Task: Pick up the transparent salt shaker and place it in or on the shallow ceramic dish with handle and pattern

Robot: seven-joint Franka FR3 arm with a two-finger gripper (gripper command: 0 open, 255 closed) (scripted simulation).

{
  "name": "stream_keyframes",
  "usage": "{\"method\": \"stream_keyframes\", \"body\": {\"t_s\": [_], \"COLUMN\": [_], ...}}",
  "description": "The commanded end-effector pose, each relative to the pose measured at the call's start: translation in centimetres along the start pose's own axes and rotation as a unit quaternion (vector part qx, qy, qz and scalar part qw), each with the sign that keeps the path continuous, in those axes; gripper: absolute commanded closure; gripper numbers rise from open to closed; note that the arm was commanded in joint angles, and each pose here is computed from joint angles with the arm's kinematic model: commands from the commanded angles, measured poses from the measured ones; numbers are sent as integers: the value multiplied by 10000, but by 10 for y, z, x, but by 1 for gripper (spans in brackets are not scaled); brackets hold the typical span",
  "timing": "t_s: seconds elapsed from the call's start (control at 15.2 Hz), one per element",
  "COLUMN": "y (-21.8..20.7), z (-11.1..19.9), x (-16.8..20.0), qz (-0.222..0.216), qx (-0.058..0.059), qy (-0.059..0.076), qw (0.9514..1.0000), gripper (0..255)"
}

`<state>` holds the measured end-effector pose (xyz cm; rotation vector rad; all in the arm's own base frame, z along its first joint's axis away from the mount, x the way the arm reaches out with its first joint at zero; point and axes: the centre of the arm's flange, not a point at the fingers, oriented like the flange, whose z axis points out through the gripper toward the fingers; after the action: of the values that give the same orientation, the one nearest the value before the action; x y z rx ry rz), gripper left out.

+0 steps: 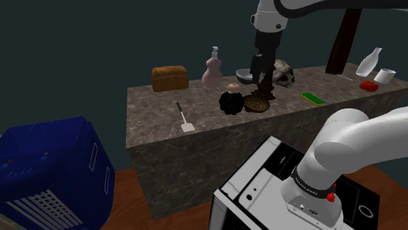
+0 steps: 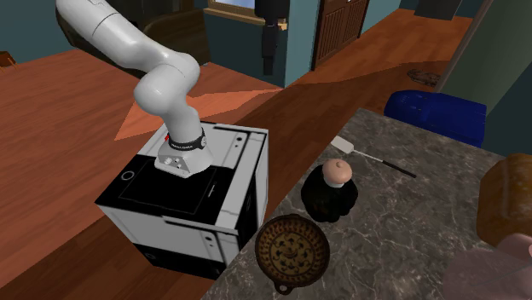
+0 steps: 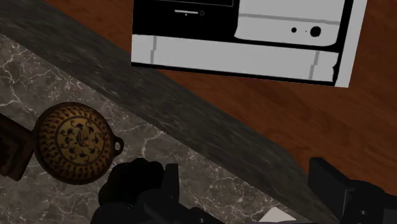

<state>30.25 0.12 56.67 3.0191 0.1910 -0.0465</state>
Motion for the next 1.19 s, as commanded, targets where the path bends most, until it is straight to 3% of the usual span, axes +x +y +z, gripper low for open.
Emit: {"method": "stream_keyframes", "body": {"t_s": [0.0, 0.53, 1.12], "y": [0, 51, 114], "z": [0, 62, 125], "x": [0, 55, 117], "qz": [0, 393, 834], "qx": [0, -122, -258], "qy": [0, 355, 754], "qw": [10000, 9985, 9933], "gripper": [0, 0, 0]}}
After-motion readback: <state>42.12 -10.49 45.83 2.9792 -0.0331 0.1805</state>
